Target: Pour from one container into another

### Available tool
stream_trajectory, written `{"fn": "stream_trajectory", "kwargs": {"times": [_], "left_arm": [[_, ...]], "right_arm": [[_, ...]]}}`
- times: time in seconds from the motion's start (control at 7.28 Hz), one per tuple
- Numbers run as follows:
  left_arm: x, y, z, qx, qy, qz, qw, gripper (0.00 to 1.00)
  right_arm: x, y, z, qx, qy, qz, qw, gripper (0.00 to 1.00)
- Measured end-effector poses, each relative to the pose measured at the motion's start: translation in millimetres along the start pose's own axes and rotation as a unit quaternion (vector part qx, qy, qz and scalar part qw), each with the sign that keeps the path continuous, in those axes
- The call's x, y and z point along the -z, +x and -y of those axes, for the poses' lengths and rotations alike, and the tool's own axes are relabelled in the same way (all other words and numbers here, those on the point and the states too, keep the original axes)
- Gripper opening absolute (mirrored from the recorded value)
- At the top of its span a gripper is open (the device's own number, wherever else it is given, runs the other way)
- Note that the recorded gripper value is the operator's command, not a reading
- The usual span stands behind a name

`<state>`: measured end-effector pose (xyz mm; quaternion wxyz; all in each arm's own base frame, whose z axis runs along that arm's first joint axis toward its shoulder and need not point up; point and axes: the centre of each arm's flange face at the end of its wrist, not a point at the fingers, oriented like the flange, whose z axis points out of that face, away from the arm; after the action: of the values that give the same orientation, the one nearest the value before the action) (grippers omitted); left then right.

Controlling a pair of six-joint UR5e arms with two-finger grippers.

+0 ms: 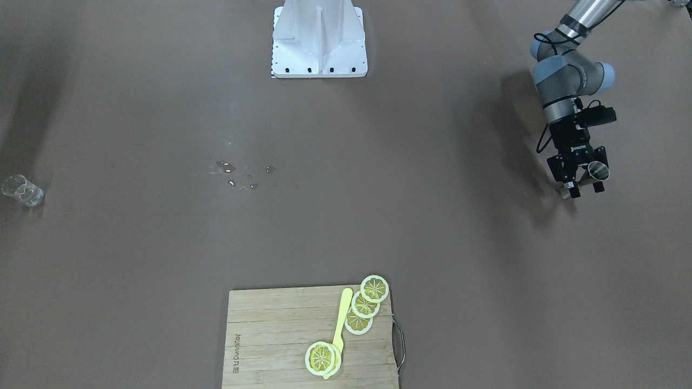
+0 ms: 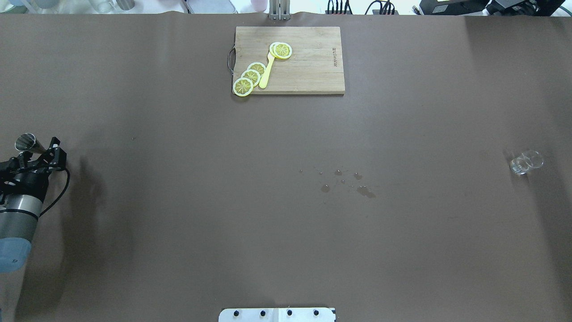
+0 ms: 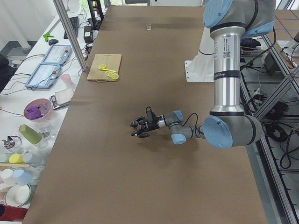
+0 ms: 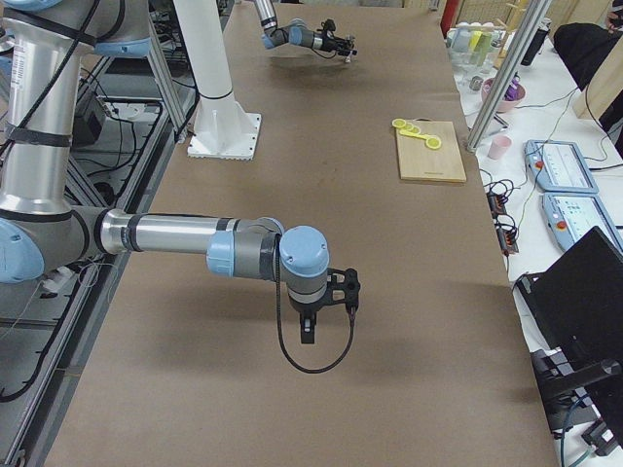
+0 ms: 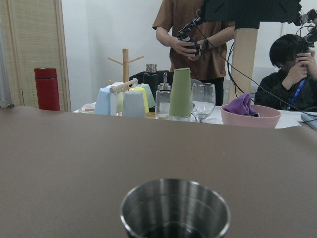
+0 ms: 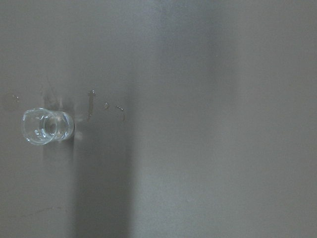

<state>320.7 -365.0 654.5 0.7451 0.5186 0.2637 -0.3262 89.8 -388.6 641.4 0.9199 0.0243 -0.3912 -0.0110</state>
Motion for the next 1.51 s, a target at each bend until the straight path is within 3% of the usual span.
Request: {"fn": "stream_trajectory", "kwargs": {"times": [0.27, 0.55, 0.82, 1.1, 1.51], "left_arm": [[0, 2, 0, 0.004, 0.000, -0.002, 1.0000, 0.15], [1, 6, 1, 0.008, 0.000, -0.006, 1.0000, 0.05], [1, 10, 3, 0.011, 0.001, -0.008, 0.9999, 0.00], [5, 21, 11, 0.022, 0.002, -0.016, 0.9996, 0.00], [16, 47, 31, 0.051, 0.009, -0.033, 0.9981, 0.00]], "right_arm": [[-6, -2, 1, 0.007, -0.005, 0.005, 1.0000, 1.00], [-33, 0, 6, 0.078, -0.002, 0.007, 0.9969, 1.00], [-54, 12, 5, 0.158, 0.024, 0.009, 0.9871, 1.00], [-61, 12, 4, 0.194, 0.045, 0.031, 0.9795, 1.00], [-62, 10, 1, 0.267, 0.105, 0.035, 0.9574, 1.00]]}}
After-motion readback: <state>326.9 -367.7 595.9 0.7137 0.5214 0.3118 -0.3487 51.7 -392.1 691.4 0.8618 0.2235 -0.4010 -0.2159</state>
